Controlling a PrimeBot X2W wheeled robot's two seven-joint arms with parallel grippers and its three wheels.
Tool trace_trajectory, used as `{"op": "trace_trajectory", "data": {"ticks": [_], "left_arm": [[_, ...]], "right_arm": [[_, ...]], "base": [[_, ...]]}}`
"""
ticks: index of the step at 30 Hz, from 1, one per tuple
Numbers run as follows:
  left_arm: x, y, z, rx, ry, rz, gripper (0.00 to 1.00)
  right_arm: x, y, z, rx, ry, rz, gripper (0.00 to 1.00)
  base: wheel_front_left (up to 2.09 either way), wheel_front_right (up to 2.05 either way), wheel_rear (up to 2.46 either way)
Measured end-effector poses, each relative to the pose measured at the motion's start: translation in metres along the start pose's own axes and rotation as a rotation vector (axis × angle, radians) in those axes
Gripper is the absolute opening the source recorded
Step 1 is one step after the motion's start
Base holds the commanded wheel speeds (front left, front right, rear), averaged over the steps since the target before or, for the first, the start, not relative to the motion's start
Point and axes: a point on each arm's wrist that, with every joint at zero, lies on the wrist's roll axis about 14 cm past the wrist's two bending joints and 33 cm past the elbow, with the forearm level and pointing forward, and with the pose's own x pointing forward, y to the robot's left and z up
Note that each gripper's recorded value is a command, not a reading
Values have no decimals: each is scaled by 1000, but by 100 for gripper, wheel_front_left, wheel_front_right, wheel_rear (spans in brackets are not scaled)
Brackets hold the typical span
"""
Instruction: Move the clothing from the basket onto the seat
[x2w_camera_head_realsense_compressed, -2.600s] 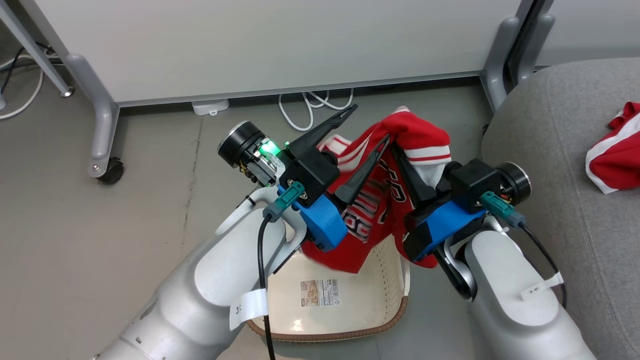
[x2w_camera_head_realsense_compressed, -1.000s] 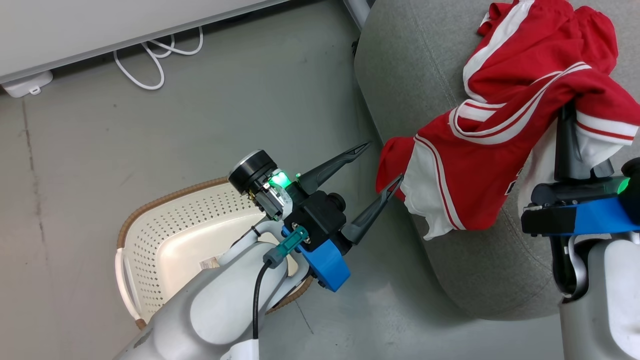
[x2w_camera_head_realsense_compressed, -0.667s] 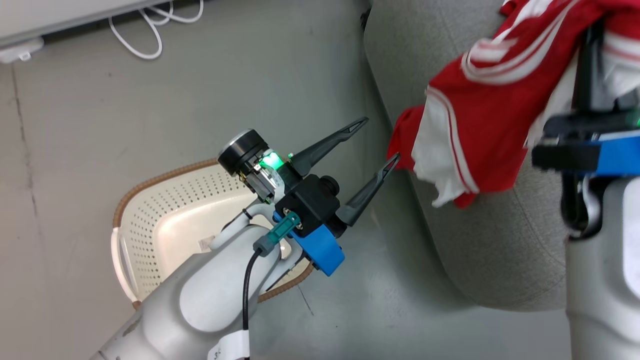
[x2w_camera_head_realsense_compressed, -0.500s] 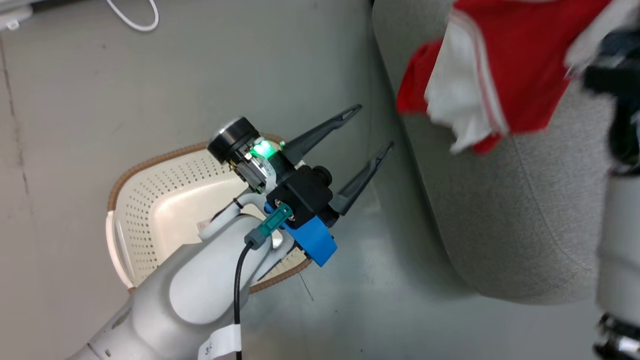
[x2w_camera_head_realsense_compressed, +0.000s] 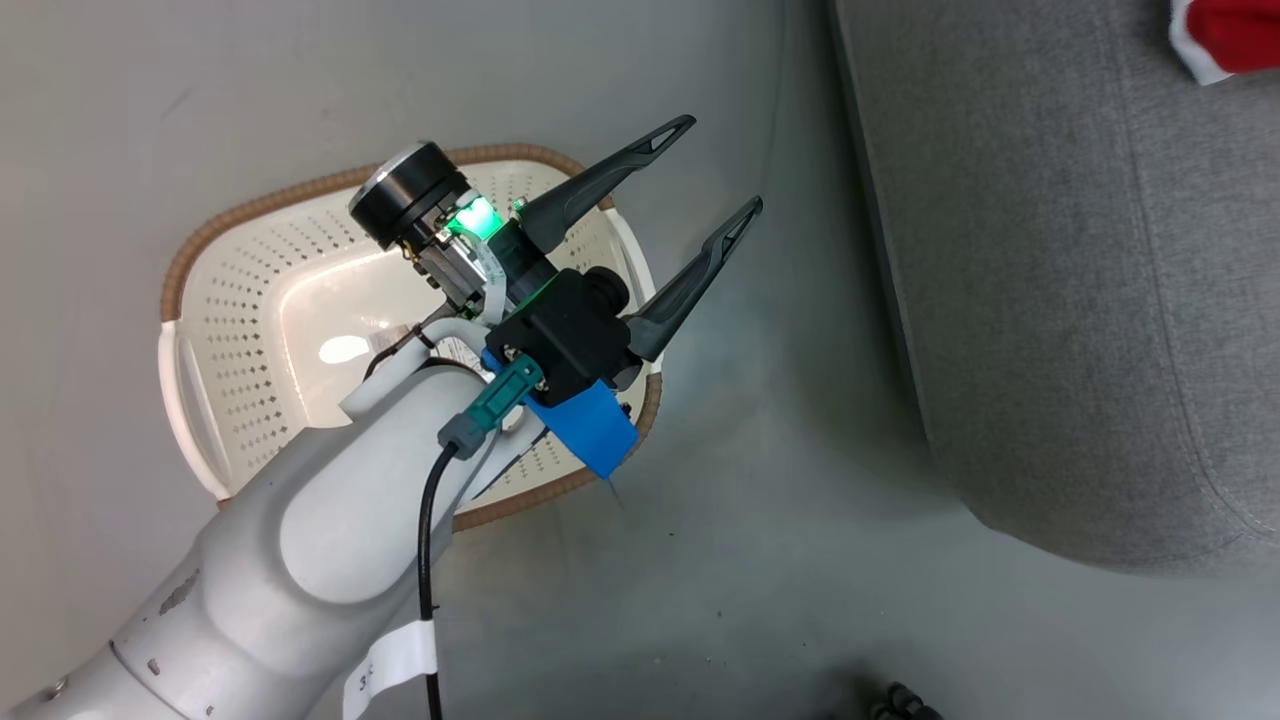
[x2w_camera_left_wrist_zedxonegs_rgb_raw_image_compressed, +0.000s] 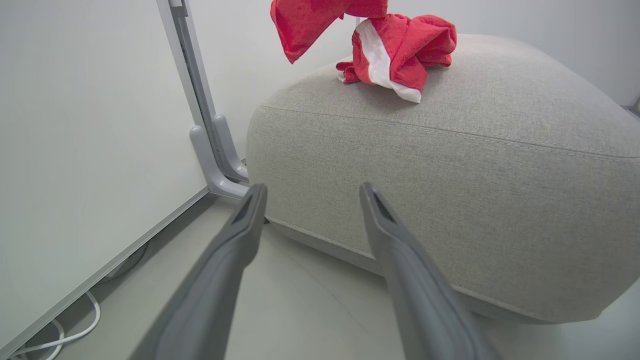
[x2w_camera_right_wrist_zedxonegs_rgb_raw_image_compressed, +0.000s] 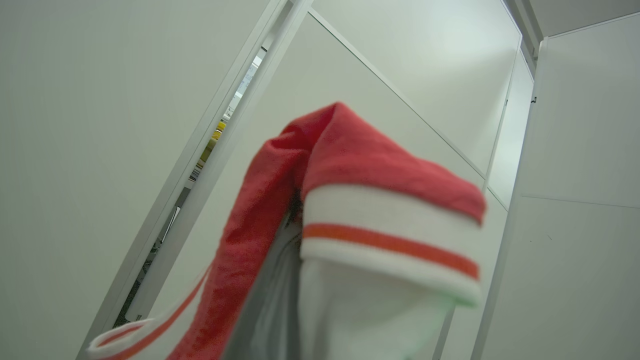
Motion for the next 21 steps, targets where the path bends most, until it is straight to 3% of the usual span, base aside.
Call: {"op": "trace_trajectory", "data": {"ticks": [5,7,12,15,21], "left_arm": [[1,-2,-11,-20,4,-8,100],[3,-4,-16,-26,4,-20,100],[6,-8,-22,-36,4,-38,100],[7,-7,-24,-37,3,-43,100],[5,-7,-31,-44,13,-44,100]], "right_arm": [[-15,-7,-34,-45,90,-7,0],[-45,0,-71,-60,207,20,0],[-103,15,-121,-24,378,29,0],[-159,31,-156,9,532,38,0],[-219,54,-188,53,698,54,0]], "base": [[0,0,0],[0,0,0],[0,0,0],[0,0,0],[0,0,0]]}}
